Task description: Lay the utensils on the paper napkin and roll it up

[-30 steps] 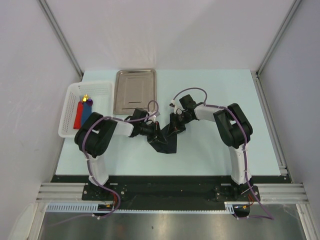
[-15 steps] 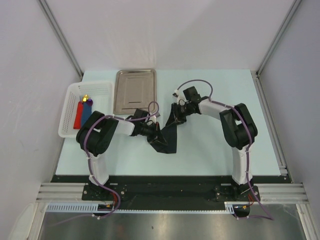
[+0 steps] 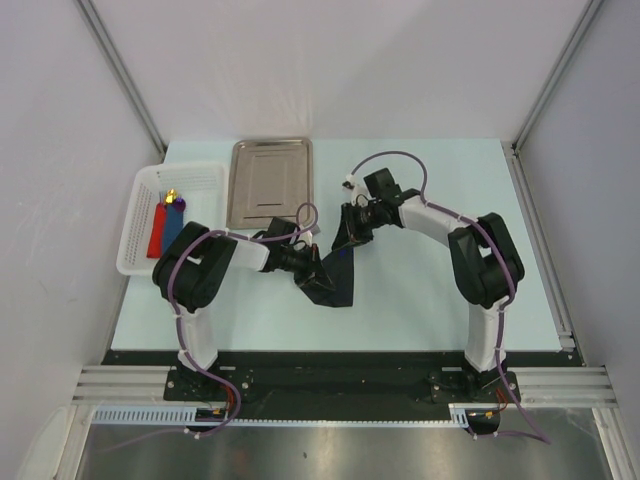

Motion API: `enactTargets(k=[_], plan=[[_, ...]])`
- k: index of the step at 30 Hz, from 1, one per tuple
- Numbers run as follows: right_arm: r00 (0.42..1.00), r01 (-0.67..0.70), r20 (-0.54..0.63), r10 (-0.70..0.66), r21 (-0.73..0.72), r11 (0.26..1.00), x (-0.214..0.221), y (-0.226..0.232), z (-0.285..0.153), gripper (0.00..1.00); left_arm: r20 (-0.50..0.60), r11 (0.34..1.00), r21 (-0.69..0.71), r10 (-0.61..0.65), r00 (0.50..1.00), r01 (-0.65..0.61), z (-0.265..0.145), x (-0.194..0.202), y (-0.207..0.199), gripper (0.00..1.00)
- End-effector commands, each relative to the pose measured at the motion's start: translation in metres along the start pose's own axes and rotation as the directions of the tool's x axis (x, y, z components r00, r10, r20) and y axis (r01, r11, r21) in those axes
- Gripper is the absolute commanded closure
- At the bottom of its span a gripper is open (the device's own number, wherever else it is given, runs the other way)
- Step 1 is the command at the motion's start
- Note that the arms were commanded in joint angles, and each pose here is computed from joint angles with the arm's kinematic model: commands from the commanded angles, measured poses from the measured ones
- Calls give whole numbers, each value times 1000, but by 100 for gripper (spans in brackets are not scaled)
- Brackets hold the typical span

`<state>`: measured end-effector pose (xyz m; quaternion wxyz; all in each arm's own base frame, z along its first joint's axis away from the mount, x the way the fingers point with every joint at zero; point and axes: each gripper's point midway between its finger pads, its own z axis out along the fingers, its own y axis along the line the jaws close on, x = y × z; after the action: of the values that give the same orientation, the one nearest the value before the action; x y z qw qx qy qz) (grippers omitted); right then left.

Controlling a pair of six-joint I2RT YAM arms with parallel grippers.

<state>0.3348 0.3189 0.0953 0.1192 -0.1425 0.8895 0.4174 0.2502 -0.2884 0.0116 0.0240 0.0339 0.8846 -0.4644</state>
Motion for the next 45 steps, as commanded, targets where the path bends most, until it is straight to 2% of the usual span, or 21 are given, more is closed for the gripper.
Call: enactTargets(k=[1,15,19,23,27,33,38,45], plan=[[999,18,-36,-16,52,999,17,-16,14,82,9,986,-162,-36,999,37,1,7,44,100],[993,-24,-111,38,124,992,47,-65,44,84,5,990,-143,-16,1000,16,0,4,39,100],[990,-25,-132,44,142,990,56,-79,49,84,36,997,-7,75,997,-75,-3,-6,6,95],[989,-25,-140,45,146,989,58,-84,52,85,62,970,105,213,975,-218,-14,-8,-35,87],[990,-26,-134,45,145,989,56,-85,52,85,36,940,154,302,953,-304,-15,3,-57,87],[992,-28,-118,45,142,989,50,-86,49,85,-31,967,118,232,972,-227,-2,19,-32,91],[993,-36,-110,50,132,991,47,-88,49,85,-99,988,-2,155,983,-156,13,29,7,94],[993,-36,-111,50,129,991,48,-88,49,85,-120,975,-143,153,981,-169,15,25,37,93]])
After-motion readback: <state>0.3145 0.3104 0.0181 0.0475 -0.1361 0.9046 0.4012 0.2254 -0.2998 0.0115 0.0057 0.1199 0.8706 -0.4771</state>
